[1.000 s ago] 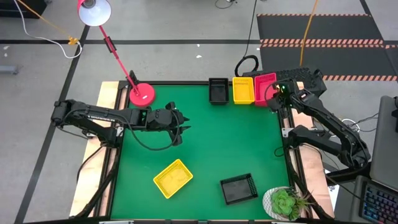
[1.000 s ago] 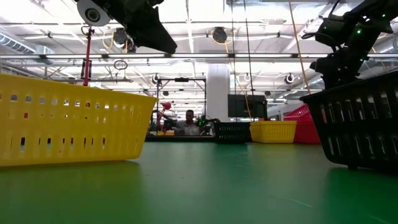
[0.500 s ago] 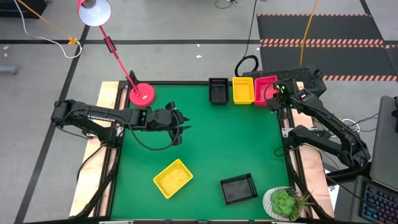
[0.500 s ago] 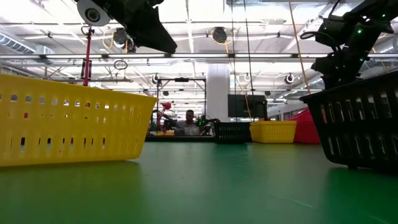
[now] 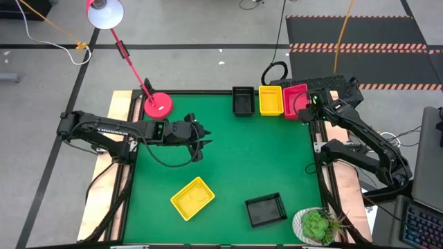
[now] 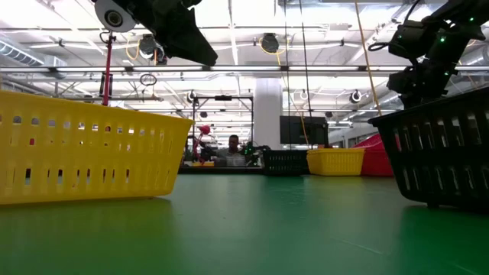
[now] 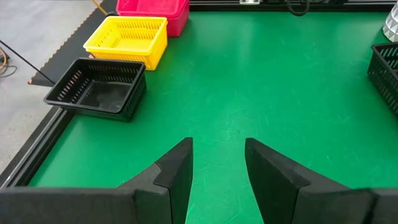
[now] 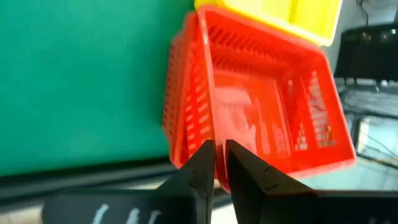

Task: Stack baskets by color
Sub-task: Stack the left red bin on the right stacked red bins

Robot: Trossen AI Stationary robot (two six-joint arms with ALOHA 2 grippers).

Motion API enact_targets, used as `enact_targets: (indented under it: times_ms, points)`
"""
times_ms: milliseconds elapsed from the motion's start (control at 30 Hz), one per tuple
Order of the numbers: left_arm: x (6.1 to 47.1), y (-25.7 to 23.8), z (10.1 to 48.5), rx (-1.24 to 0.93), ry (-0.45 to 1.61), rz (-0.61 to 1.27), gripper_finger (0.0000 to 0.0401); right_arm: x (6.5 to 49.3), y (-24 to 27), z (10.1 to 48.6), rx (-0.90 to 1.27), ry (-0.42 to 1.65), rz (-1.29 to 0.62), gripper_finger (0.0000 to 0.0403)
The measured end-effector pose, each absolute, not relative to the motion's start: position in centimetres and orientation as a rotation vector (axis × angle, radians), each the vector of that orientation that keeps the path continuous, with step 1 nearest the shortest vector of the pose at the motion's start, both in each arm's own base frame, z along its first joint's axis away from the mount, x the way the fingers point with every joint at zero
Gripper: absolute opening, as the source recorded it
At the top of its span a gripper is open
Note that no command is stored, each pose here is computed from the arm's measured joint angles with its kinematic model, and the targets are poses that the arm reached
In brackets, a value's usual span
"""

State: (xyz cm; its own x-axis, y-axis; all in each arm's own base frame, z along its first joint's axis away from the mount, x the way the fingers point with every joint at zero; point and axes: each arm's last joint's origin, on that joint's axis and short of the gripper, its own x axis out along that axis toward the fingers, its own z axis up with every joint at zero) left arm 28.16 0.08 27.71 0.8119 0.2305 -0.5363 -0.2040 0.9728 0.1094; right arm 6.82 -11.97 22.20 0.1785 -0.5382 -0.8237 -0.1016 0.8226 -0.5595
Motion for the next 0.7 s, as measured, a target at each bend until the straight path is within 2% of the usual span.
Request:
enact_targets:
  times_ms: [167, 467, 700]
  points:
    - [28.16, 0.08, 27.71, 0.047, 0.579, 0.232, 0.0147, 6.73, -12.0, 22.27, -0.591, 1.402, -0.345, 0.0007]
    - [28.16, 0.08, 27.72, 0.047, 0.578, 0.232, 0.0147, 6.75, -11.99, 22.73, -0.606, 1.355, -0.398, 0.0004]
    - [28.16, 0.07, 27.72, 0.048, 0.578, 0.232, 0.0147, 6.6, -11.72, 22.83, -0.537, 1.28, -0.405, 0.0002]
